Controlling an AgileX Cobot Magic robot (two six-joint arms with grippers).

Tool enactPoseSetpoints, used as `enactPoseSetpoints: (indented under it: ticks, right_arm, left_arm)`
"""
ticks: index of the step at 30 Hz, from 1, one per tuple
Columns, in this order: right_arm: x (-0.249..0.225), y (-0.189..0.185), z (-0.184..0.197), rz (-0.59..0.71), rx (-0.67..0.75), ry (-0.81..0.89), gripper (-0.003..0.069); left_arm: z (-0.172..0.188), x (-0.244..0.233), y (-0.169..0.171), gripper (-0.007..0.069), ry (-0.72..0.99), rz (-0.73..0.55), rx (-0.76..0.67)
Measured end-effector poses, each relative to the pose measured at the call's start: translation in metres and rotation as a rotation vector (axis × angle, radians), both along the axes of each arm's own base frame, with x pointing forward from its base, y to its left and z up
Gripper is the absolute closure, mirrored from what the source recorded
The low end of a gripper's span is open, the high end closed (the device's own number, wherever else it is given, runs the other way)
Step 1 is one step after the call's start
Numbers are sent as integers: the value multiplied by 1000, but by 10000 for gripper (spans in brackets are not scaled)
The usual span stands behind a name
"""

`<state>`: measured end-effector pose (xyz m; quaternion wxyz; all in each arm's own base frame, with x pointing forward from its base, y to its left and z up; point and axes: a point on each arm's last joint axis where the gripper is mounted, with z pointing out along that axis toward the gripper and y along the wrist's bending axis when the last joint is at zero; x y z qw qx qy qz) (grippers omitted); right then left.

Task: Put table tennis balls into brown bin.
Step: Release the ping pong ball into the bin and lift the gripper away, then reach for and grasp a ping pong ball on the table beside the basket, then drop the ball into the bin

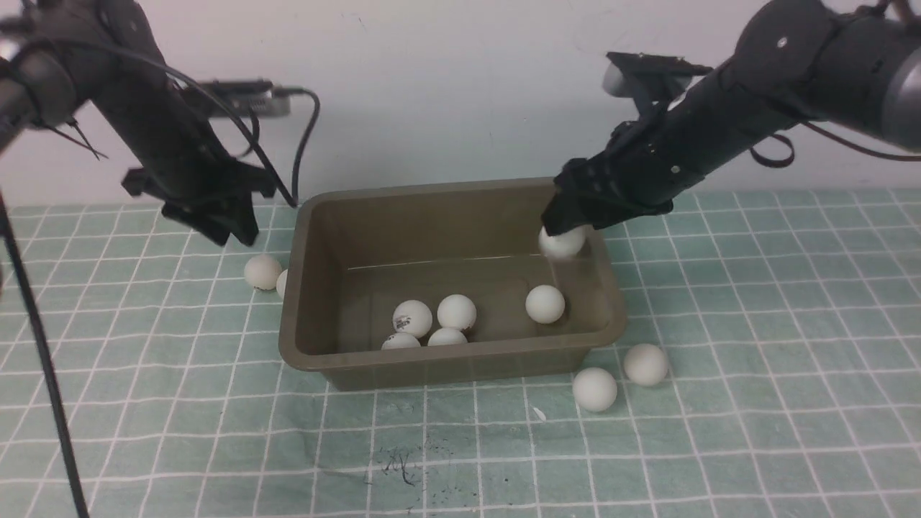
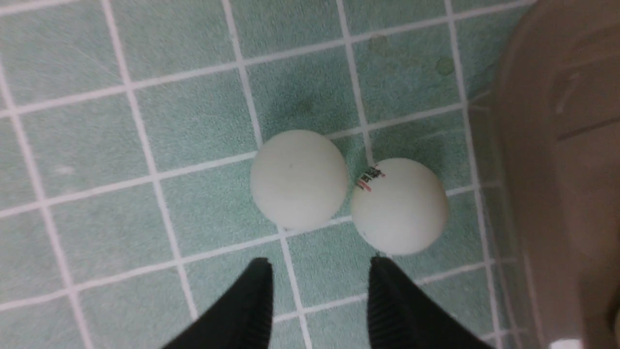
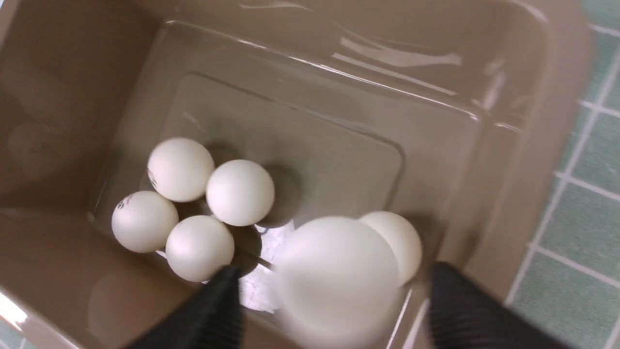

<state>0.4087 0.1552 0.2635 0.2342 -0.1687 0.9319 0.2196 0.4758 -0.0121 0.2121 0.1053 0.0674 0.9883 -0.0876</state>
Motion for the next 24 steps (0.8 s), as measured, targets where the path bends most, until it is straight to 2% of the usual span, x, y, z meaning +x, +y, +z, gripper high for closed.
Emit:
enactPoseSetpoints:
  ticks: [2,4,6,8,10,12,15,17,21,24]
  right_arm:
    - [-2,-3,4,-1,-15,-5,69]
    - [-8,-13,15,-2,-55,-4,44]
    - [-12,-19,23,-4,-78,-3,50]
    - [-21,-33,36,-11,-130,11,86]
    - [-29,-47,43,-2,-191,52,143]
    - [-33,-55,43,-14,-225,77,182]
    - [-38,-64,29,-41,-270,135,221]
    - [-44,-67,10,-54,-299,201,221]
    - [-53,-68,-32,-86,-307,328,189]
    - [-50,-64,-54,-113,-267,326,148]
  left_arm:
    - [-15,5,0,211,8,20,-1]
    - [-31,11,1,135,14,49,-4]
    - [-38,13,1,120,12,57,-4]
    - [-47,15,1,162,14,69,-5]
    - [-52,16,2,293,24,74,1]
    - [-50,16,3,286,22,69,17]
    - [-36,17,6,282,25,52,46]
    - [-9,20,6,282,-30,41,49]
    - [58,17,-9,282,-203,1,-74]
    - [84,9,-44,282,-271,-122,-195]
